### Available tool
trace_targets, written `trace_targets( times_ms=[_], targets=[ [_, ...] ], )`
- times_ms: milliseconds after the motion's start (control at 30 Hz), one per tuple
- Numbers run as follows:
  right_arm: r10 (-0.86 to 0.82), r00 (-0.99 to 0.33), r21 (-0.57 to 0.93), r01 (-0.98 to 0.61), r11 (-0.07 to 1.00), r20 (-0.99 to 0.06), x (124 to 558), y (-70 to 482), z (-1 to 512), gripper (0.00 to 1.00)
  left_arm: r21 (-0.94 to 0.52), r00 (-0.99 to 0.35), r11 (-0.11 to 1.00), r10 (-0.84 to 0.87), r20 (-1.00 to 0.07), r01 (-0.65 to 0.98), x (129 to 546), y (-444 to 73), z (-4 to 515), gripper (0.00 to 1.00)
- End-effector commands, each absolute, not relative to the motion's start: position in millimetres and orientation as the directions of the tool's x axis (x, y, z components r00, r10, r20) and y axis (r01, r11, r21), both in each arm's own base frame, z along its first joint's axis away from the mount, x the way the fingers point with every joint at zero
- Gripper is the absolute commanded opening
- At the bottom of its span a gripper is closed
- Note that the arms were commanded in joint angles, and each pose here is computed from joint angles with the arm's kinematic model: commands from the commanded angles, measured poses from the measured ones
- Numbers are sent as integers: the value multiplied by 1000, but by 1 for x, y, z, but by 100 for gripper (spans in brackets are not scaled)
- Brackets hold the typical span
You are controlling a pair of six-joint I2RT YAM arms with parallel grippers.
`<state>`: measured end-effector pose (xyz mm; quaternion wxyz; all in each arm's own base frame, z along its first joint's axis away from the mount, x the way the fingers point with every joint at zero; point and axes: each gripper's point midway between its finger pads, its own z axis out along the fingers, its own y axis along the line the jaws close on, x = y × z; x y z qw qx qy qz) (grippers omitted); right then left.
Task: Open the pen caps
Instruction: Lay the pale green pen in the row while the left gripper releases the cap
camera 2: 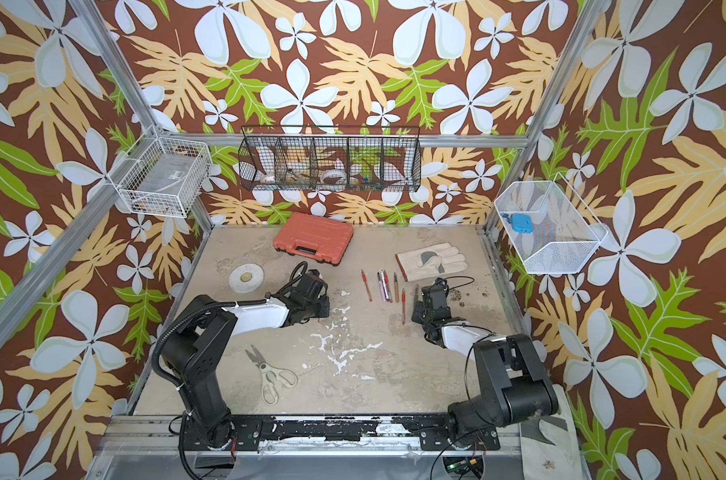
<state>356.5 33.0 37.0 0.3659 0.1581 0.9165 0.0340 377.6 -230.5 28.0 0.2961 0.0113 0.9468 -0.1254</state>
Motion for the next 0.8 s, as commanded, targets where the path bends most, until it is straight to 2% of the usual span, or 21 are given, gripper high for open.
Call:
trace_targets(
  times_ms=[0,200,467,667,733,767],
  targets=[
    [311,-693,188,250,950,-650,360,37,34,1,-218,-824,971,-44,-565,98,374,-226,31,41],
    [305,-710,176,251,952,-635,361,37,28,13,-308,-783,939,-76,-618,151,370,-235,60,51],
    [308,-686,188,246,951,-659,360,36,39,32,-357,-664,923,-175,-727,147,367,-220,111,52],
    [338,-569,280,191,941,-749,353,41,86,46,-397,-473,906,-289,-832,145,355,-191,173,58],
    [338,-486,278,193,941,-806,346,33,111,49,-402,-369,900,-321,-872,167,346,-177,201,63],
    [339,-445,276,202,940,-829,342,28,121,50,-397,-316,901,-331,-889,173,342,-169,215,70]
  ],
)
